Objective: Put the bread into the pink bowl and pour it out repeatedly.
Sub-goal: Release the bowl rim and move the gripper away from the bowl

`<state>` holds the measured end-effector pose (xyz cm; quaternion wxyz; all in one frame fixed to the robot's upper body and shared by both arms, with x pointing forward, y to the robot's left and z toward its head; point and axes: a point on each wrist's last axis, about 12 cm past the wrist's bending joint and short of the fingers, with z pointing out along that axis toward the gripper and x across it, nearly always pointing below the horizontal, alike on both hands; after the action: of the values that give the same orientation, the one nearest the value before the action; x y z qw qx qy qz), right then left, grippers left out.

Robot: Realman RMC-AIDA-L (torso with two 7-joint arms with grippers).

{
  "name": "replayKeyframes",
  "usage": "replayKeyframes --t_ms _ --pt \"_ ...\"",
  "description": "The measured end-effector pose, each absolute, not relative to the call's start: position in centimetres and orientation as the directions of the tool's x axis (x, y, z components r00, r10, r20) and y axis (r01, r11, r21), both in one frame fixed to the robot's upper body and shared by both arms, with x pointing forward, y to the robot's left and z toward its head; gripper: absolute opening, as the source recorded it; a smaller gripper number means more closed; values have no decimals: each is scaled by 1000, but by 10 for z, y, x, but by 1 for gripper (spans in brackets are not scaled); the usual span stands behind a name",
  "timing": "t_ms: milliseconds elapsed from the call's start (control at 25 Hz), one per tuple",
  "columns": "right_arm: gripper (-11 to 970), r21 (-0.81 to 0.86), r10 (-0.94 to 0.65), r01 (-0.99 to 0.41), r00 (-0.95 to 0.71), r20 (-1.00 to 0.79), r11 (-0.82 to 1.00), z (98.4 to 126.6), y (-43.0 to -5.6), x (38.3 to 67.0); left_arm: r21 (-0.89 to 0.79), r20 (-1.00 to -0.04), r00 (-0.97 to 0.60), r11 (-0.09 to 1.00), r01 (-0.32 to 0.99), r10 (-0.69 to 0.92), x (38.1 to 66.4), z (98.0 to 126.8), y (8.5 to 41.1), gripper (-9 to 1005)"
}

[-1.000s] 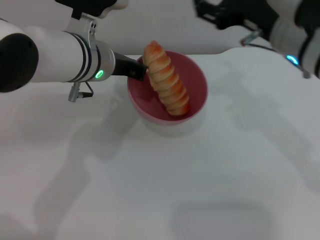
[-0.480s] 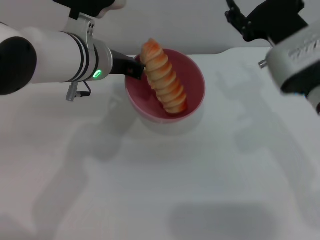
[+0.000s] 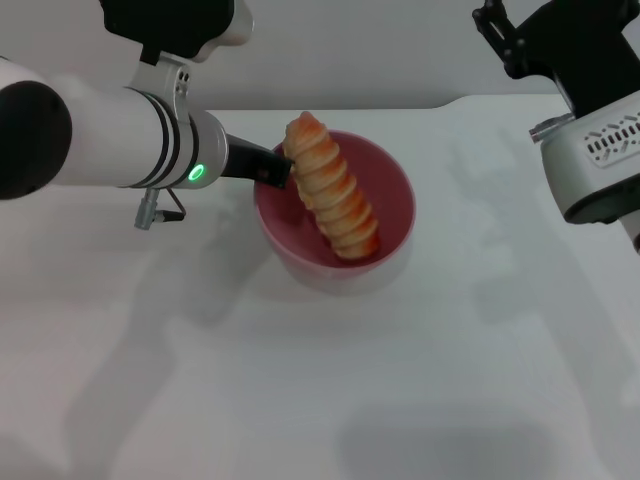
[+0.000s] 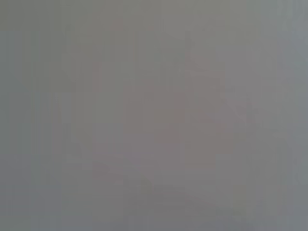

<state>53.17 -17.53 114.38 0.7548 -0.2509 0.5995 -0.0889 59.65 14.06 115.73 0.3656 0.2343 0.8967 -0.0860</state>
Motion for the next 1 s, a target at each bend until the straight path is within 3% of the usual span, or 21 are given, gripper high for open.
replayKeyframes --t_ms 200,600,1000 --pt "769 -448 -407 -112 268 -873 887 1136 -186 527 17 -697 -621 874 485 358 596 1159 140 68" --pt "769 -206 -185 -96 192 -964 974 1115 -211 519 17 -697 -622 875 483 357 596 1159 141 72" --pt "769 -135 -127 -47 145 -981 990 1092 -236 515 -10 -682 -645 878 478 343 594 1156 142 77"
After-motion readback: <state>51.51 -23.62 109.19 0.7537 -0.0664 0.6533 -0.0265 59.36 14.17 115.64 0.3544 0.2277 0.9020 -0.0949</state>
